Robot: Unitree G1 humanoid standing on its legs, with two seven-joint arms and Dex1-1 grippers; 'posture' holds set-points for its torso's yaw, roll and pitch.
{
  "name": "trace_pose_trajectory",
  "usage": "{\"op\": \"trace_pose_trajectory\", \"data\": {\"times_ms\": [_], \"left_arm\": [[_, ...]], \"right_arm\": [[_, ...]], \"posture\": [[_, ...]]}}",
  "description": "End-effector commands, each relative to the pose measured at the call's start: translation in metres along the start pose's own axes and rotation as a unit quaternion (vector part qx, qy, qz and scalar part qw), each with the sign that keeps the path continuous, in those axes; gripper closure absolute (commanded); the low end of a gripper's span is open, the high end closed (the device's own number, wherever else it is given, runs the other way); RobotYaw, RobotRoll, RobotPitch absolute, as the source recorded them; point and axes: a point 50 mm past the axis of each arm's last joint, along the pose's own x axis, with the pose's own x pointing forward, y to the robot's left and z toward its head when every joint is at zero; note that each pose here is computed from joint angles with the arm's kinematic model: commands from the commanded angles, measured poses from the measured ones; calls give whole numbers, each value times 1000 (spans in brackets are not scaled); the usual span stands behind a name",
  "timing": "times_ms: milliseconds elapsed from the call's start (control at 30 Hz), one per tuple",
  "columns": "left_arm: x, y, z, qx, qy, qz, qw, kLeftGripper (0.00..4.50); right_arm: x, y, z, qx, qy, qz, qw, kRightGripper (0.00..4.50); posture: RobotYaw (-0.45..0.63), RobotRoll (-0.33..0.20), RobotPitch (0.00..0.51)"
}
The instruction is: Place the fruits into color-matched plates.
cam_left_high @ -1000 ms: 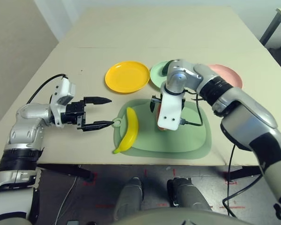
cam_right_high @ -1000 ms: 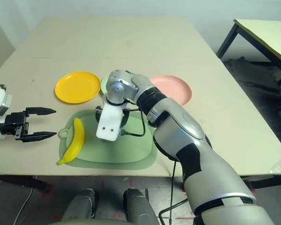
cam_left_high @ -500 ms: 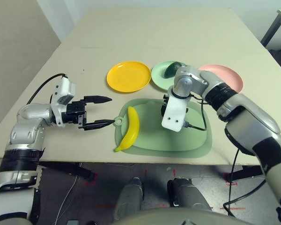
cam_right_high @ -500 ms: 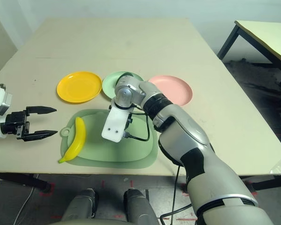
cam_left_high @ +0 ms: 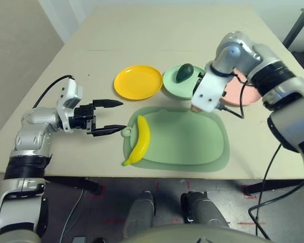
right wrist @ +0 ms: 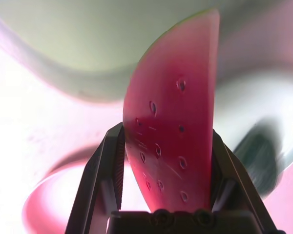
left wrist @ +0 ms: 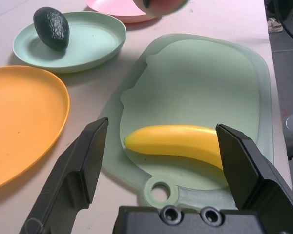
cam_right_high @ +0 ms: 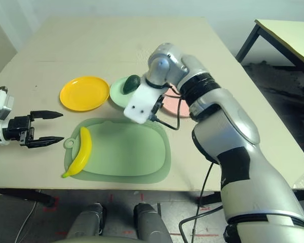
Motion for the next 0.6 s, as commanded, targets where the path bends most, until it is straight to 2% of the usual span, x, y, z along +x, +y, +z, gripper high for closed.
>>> {"op": "trace_pose_trajectory", "data": {"times_ms": [33, 300, 600], "left_arm": [[1, 0, -2, -1, 2, -6, 1000, 0], [6, -1, -1, 0, -3, -11, 1000, 0], [1, -4, 0, -3, 2, -8, 1000, 0]], "right_arm": [[2, 10, -23, 53, 76, -26, 995, 2302], [36, 37, -55, 105, 212, -63, 969, 2302], [62, 62, -64, 157, 251, -60, 953, 2302]], "posture": [[16, 0, 116], [37, 0, 125], [44, 0, 145]]}}
